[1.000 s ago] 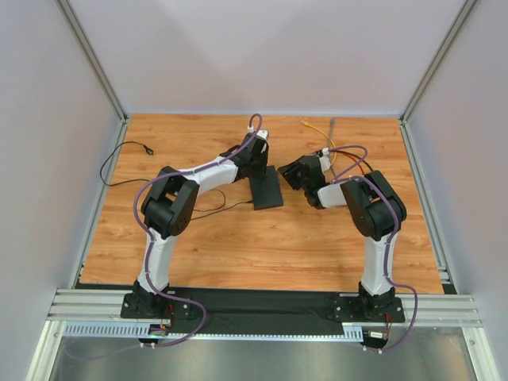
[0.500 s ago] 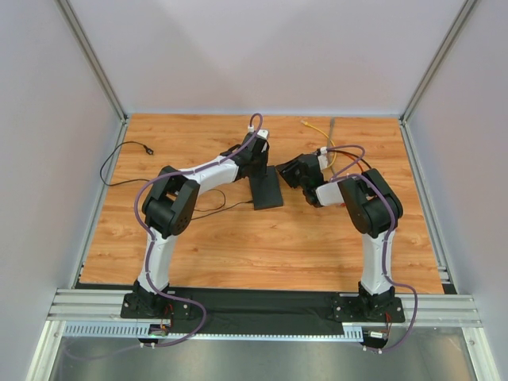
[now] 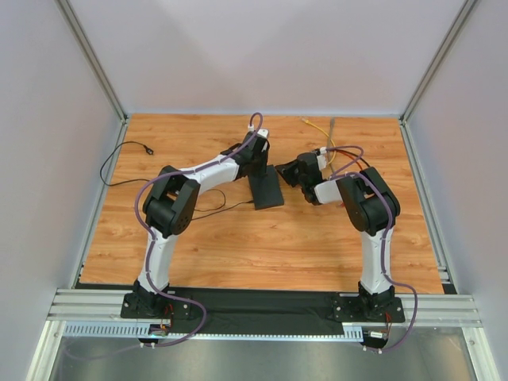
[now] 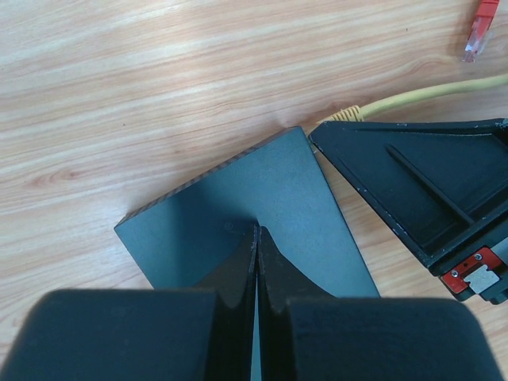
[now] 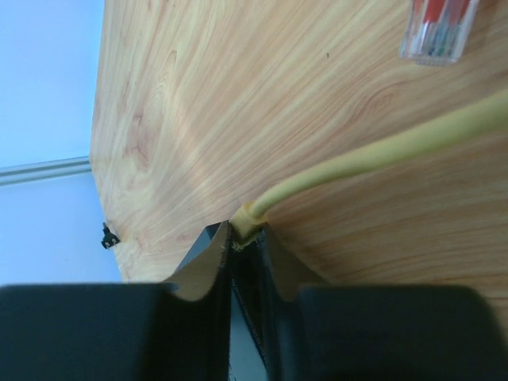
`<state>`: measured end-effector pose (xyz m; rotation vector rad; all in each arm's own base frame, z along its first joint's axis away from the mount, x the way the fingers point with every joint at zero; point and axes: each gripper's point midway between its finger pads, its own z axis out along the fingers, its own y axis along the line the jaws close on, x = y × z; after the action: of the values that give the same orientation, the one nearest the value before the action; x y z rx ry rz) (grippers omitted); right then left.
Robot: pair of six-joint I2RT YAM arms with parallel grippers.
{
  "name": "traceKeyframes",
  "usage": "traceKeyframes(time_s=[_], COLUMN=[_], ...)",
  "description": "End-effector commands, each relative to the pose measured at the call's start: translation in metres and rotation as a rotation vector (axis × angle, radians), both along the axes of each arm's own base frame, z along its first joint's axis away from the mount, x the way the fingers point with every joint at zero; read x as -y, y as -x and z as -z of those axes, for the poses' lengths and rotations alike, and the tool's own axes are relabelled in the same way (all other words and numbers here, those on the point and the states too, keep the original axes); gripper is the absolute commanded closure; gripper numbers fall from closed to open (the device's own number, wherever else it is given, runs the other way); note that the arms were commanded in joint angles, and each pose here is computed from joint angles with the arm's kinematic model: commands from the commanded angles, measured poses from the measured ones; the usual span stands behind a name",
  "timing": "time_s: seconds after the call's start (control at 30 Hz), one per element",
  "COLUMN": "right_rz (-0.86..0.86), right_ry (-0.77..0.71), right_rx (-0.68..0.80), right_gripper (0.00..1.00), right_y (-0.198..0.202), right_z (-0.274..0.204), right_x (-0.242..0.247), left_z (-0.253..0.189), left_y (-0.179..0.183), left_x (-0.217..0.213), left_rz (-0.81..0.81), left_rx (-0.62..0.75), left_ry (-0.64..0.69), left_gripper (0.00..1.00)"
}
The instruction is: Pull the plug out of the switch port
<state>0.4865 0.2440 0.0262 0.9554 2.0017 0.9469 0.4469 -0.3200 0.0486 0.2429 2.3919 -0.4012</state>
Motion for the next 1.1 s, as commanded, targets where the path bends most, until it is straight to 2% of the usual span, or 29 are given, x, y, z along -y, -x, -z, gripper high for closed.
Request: traceKeyframes(time_s=[0.0, 0.13, 0.4, 0.67, 1.07], right_rz=[-0.002, 0.001, 0.077, 0.113, 0.213], right_ry=[0.067, 0.072, 0.086, 0.008, -0.011], right_rx=[-0.097, -0.102, -0.092, -0.098, -0.076], right_gripper=[0.91, 1.00, 1.00, 1.00, 1.00], right_y=[0.011, 0.011, 0.014, 0.010, 0.013], right_z=[0.035, 0.037, 0.036, 0.036, 0.034], right_x=[0.007, 0.009, 0.024, 0.028, 0.059], left_z=[0.030, 0.038, 0.050, 0.050, 0.058], left_y=[0.017, 0.019, 0.022, 0.023, 0.025], left_x=[-0.012, -0.016, -0.018, -0.026, -0.020], left_rz=[-0.009, -0.022, -0.032, -0.048, -0.038], left_rx=[-0.105, -0.134, -0.167, -0.158, -0.188], left_ry=[-0.082, -0.103, -0.118, -0.143, -0.128], left_gripper=[1.00, 1.00, 1.00, 1.00, 1.00])
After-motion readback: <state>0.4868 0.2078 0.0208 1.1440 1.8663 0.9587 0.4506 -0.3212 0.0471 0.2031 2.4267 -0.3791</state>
